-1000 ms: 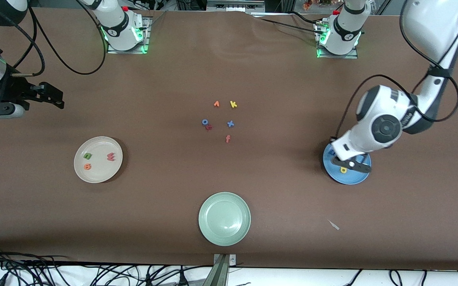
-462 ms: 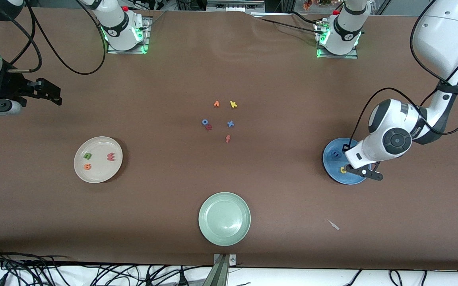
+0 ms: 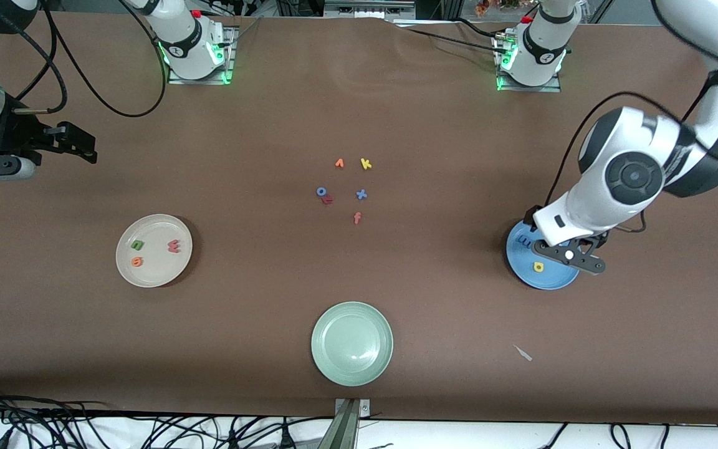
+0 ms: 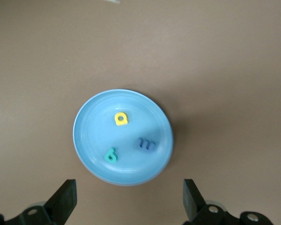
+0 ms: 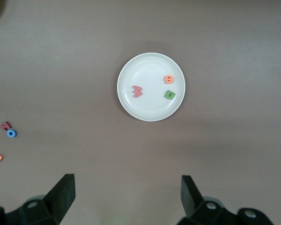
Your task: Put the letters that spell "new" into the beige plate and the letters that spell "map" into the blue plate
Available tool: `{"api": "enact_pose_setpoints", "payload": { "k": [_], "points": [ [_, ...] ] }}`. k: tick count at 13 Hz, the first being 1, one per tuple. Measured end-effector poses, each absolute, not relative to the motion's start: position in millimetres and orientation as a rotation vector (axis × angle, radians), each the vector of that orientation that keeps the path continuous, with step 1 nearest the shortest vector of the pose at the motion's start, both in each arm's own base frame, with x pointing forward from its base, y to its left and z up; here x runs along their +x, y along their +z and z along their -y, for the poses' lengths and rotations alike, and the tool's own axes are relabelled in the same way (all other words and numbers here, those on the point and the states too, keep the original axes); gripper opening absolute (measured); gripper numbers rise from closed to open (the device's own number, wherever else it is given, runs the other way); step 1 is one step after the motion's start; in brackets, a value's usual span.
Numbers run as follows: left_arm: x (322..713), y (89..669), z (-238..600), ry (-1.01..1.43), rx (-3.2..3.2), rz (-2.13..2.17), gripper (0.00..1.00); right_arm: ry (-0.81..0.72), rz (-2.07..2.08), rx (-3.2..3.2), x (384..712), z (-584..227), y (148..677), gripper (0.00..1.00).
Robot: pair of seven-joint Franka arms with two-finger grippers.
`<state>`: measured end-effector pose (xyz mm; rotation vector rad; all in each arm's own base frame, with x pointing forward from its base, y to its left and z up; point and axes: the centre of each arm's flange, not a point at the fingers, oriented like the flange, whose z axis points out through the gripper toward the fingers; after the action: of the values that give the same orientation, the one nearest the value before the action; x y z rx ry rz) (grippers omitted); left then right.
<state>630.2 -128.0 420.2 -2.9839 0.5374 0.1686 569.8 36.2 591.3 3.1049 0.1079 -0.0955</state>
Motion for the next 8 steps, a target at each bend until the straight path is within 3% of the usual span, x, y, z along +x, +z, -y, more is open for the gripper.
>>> {"api": "enact_pose_setpoints", "payload": {
  "k": [8],
  "points": [
    [611.0, 584.8, 87.2, -0.114, -3.154, -0.179, 1.00, -0.096, -0.096, 3.104, 570.4, -31.9, 591.1, 1.00]
  ]
}}
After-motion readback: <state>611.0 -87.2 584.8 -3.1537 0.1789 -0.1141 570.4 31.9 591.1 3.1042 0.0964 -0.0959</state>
